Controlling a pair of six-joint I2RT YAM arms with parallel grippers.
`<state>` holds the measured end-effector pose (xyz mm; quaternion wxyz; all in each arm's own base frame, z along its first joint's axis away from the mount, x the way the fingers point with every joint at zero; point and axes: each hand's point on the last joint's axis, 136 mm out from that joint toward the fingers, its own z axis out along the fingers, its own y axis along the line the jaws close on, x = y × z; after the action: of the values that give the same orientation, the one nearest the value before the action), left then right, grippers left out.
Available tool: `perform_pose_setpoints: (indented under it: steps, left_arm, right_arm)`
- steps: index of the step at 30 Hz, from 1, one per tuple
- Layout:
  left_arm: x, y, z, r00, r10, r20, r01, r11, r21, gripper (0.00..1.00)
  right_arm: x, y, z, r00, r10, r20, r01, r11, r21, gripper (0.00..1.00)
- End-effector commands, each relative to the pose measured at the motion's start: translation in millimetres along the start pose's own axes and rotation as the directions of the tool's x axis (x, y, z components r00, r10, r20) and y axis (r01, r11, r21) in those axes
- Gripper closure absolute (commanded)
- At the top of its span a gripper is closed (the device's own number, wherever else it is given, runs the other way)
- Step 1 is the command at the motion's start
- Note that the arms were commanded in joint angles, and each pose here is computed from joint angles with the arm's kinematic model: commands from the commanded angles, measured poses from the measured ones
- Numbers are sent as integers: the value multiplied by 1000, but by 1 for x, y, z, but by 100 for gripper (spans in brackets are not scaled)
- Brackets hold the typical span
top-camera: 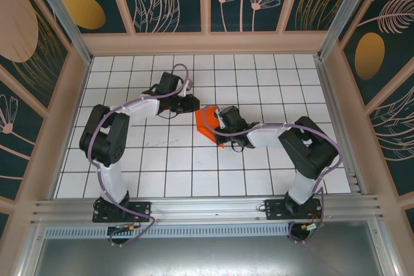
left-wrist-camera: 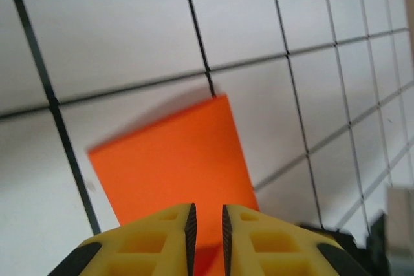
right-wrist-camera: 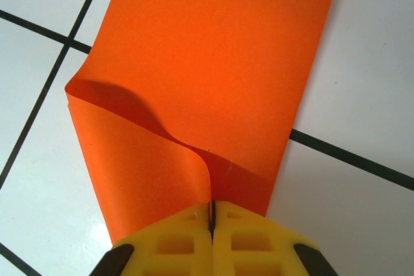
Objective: Fold a paper plane with a square sheet of paper (fold left side to right side)
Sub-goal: Third fold the triangle at the center of the table.
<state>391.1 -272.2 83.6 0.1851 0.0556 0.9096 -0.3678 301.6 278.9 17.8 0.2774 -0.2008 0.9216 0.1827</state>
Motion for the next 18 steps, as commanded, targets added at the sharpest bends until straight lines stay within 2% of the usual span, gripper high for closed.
perform_pose_setpoints:
  steps: [1,3,8,18]
  left_arm:
    - [23,-26,-3,1000,-2,-28,7,988,157,78]
    - [42,-34,1,998,-4,-68,17,979,204,78]
    - [74,-32,15,991,-29,-128,56,975,216,78]
    - [88,-13,35,985,-63,-159,89,983,160,79]
  right_arm:
    - [54,-5,11,983,-4,-186,8,1000,21,100]
    - [55,-5,11,982,-9,-188,13,1000,22,100]
    - [55,-5,10,981,-13,-191,17,1000,21,100]
    - [57,-5,11,980,-17,-196,21,1000,17,100]
